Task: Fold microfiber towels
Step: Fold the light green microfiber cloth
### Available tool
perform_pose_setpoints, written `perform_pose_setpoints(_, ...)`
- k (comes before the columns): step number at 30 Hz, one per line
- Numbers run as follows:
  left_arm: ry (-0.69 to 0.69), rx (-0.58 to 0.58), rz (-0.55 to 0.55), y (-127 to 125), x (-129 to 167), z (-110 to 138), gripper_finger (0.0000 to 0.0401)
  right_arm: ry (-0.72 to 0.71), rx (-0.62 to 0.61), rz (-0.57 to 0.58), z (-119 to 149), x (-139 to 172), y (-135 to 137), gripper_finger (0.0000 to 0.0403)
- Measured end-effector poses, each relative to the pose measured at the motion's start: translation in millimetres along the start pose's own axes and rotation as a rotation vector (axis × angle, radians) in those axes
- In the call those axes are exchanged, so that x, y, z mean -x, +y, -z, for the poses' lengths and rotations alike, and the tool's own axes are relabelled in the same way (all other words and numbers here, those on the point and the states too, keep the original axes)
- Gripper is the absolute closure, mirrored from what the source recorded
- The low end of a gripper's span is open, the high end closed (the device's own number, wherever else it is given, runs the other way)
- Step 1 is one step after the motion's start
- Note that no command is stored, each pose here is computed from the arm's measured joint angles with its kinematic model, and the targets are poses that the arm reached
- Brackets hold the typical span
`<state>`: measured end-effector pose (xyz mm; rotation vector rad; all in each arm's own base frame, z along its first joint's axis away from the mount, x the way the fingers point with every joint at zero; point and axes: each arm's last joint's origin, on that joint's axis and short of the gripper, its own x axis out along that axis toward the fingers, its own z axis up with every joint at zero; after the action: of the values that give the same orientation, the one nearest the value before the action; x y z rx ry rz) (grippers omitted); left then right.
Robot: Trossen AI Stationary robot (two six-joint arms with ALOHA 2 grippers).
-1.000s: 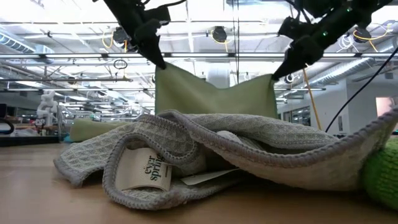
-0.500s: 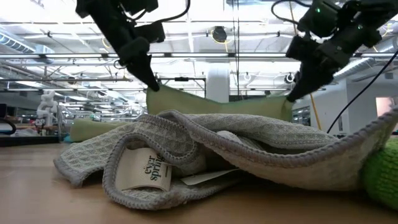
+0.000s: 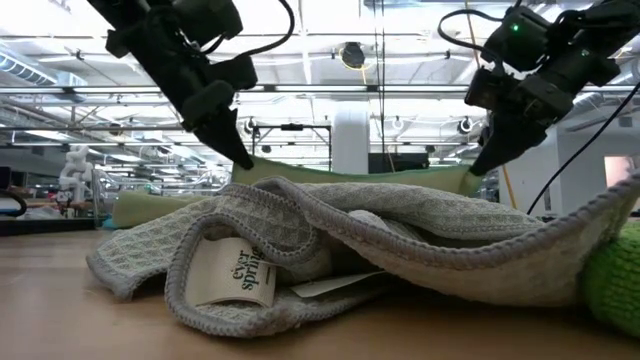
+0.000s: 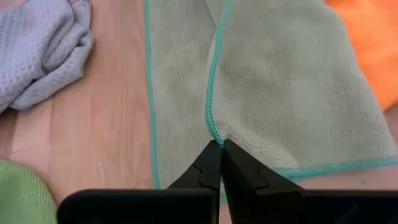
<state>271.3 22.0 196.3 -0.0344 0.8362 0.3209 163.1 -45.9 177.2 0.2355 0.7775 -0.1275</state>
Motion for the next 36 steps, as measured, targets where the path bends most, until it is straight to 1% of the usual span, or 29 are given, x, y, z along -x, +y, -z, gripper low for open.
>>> perform_pose_setpoints(6, -0.045, 0.011, 0.012, -1, -2, 1, 0.0391, 0.016, 0.003, 0.004, 2, 0, 0, 0.0401)
perform_pose_setpoints(9, -0.078, 0.016, 0.017, -1, -5, 2, 0.0391, 0.051, -0.004, 0.003, 5, 0, 0, 0.0401)
perform_pose_setpoints(11, -0.067, 0.017, 0.032, -2, -8, 6, 0.0391, 0.070, -0.020, -0.007, 7, 0, 0, 0.0401)
perform_pose_setpoints(15, -0.046, 0.049, 0.039, -3, -13, 11, 0.0391, 0.069, -0.041, -0.074, 16, -6, 0, 0.0401)
perform_pose_setpoints(18, -0.015, 0.046, 0.038, -4, -15, 15, 0.0391, 0.052, -0.055, -0.081, 24, -11, 0, 0.0401)
perform_pose_setpoints(21, -0.034, 0.043, 0.047, -8, -19, 13, 0.0391, 0.056, -0.061, -0.089, 31, -15, 1, 0.0401)
perform_pose_setpoints(23, -0.003, 0.036, 0.044, -8, -21, 17, 0.0391, 0.044, -0.066, -0.095, 31, -16, 2, 0.0401)
perform_pose_setpoints(25, -0.017, 0.041, 0.045, -9, -24, 15, 0.0391, 0.036, -0.058, -0.102, 31, -17, 4, 0.0401)
perform_pose_setpoints(27, 0.014, 0.034, 0.040, -9, -26, 19, 0.0391, 0.020, -0.052, -0.110, 32, -19, 5, 0.0401)
perform_pose_setpoints(29, 0.010, 0.034, 0.040, -9, -29, 19, 0.0391, 0.004, -0.052, -0.117, 34, -21, 5, 0.0401)
perform_pose_setpoints(36, 0.022, 0.031, 0.024, -9, -30, 20, 0.0391, 0.042, -0.071, -0.133, 43, -25, 7, 0.0395)
